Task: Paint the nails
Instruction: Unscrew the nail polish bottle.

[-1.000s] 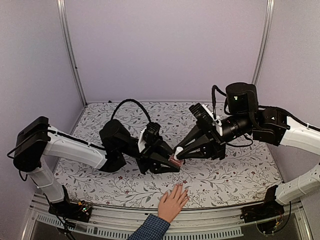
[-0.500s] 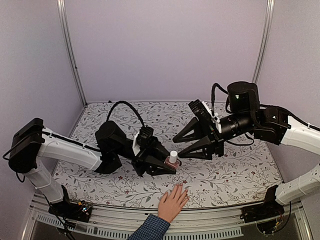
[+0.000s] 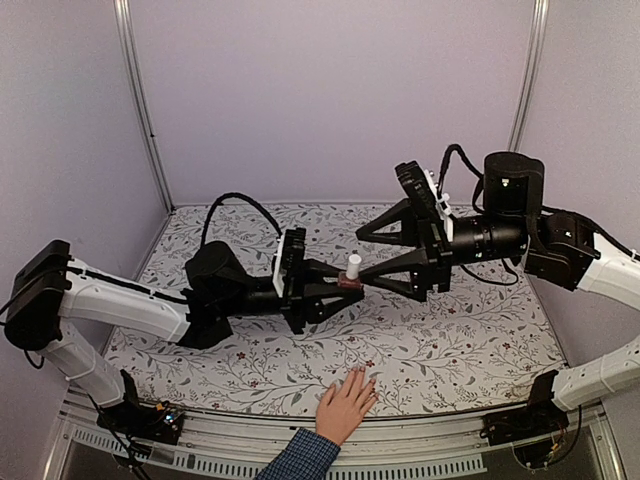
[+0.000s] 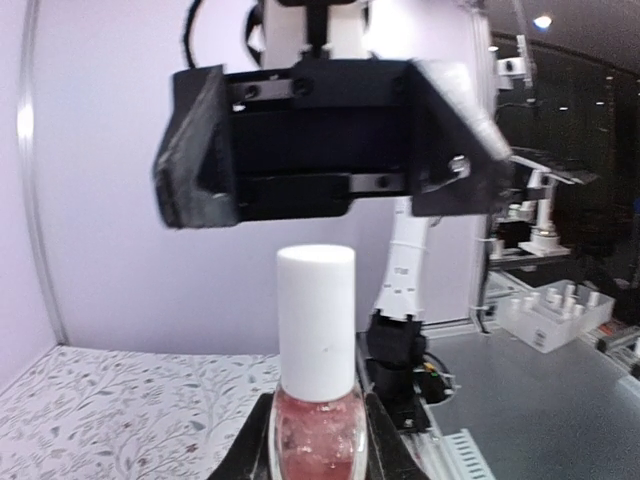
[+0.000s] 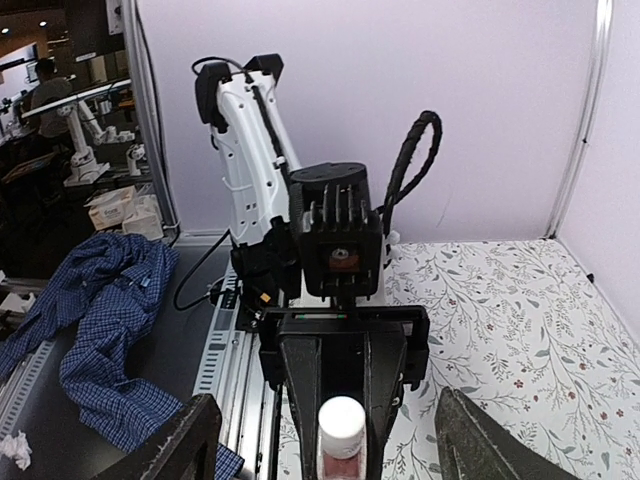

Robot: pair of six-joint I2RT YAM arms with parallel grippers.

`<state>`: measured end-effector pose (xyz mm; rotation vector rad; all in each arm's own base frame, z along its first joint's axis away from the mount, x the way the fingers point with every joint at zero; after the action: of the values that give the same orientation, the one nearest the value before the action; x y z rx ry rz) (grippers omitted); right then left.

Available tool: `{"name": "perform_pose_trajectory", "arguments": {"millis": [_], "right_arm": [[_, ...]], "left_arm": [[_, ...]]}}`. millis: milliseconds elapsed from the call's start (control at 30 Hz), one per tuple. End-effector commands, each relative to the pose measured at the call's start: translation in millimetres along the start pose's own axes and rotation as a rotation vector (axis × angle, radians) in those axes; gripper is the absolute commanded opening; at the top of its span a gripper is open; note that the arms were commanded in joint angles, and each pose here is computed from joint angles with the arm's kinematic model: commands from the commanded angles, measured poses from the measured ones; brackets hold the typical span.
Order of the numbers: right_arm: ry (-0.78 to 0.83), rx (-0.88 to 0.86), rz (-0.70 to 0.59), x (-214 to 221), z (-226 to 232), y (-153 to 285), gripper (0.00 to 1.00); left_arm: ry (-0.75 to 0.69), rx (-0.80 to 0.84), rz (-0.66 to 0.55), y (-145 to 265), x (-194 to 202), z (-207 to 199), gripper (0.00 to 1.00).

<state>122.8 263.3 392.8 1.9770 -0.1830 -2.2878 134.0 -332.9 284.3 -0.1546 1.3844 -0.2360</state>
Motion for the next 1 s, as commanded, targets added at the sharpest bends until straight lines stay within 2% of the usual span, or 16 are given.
{"name": "perform_pose_trajectory", "arguments": {"millis": [0,167,333,500,700,967], "right_arm": [[-0.095,0.178,-0.070,-7,-13,2,0.75],[-0.268,0.410,-0.108,-7,-35,-1,0.70],[-0.380,0.530,-0.112,4,-48,-5,0.61],[-0.432,0.545,-0.095,15,-53,-12,0.56],[-0.465,0.570,-0.067,24,-58,-18,0.44],[-0.492,0.603,-0.044,33,-64,-23,0.35]], "left_arm": [[-0.037,-0.300,0.065,-2,0,17,0.00],[-0.069,-0.494,0.126,-8,6,25,0.00],[-0.088,-0.593,0.182,-17,15,29,0.00],[-0.095,-0.616,0.198,-25,20,27,0.00],[-0.122,-0.638,0.226,-29,22,27,0.00],[-0.125,-0.658,0.233,-28,23,28,0.00]]}}
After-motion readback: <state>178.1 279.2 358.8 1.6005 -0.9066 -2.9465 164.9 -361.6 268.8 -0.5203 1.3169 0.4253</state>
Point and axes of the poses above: each gripper's point midway between its finger pads, its own y axis back along the fingers, its own z axis along the line the jaws close on, x = y × z, the point moved 10 cm from there along y, back along the fingers, and after that the axes turned 8 degrees about -y, right-handed, at the moved point
